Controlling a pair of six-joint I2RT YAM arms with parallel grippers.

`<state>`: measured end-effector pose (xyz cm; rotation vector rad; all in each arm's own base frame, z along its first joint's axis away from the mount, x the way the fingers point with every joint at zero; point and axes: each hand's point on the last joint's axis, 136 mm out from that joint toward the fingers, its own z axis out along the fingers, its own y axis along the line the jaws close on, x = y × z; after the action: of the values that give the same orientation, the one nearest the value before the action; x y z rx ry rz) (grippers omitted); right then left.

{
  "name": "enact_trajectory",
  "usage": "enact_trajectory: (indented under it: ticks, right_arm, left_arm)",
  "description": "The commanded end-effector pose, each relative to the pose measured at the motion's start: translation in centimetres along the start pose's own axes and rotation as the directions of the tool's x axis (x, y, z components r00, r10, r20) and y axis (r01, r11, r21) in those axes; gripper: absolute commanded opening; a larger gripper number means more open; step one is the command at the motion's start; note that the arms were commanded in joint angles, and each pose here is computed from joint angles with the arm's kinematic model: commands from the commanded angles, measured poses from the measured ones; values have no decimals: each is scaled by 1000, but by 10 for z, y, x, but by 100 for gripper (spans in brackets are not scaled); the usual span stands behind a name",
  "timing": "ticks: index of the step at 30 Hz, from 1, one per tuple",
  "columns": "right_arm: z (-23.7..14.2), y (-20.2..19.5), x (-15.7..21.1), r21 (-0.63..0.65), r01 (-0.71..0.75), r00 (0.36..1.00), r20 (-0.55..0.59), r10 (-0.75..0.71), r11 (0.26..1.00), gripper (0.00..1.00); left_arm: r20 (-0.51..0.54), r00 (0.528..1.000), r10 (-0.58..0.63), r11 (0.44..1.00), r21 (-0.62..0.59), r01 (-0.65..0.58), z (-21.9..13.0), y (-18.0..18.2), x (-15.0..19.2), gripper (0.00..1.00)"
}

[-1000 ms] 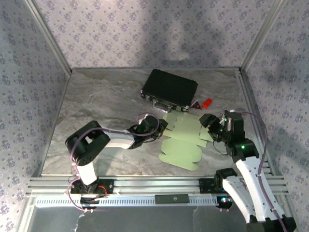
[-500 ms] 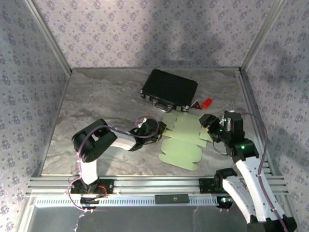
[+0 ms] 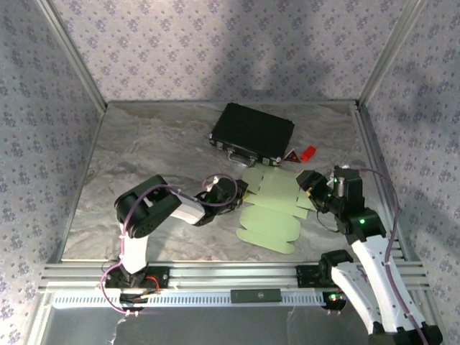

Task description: Fold the paper box

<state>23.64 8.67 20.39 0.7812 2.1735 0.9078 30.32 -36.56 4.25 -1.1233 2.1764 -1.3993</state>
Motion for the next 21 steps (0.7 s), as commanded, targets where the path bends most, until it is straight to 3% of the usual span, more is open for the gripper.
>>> enact_trajectory:
  ticks: [1, 8, 14, 21]
  right_arm:
    - [-1, -4, 7, 7, -11, 1000, -16, 11, 1000, 67]
    - [-1, -6, 12, 8, -6, 1000, -22, 6, 1000, 66]
    - [-1, -6, 10, 14, -6, 1000, -9, 6, 1000, 66]
    - [-5, -1, 6, 9, -4, 1000, 12, 4, 1000, 66]
  left_arm:
    - [28, 1000, -10, 999, 39, 9, 5, -7, -3, 29]
    - [40, 999, -18, 998, 55, 16, 10, -10, -5, 21]
    - [37, 999, -20, 997, 75, 17, 5, -16, -3, 1]
    - [53, 998, 35, 996, 78, -39, -14, -37, -1, 0]
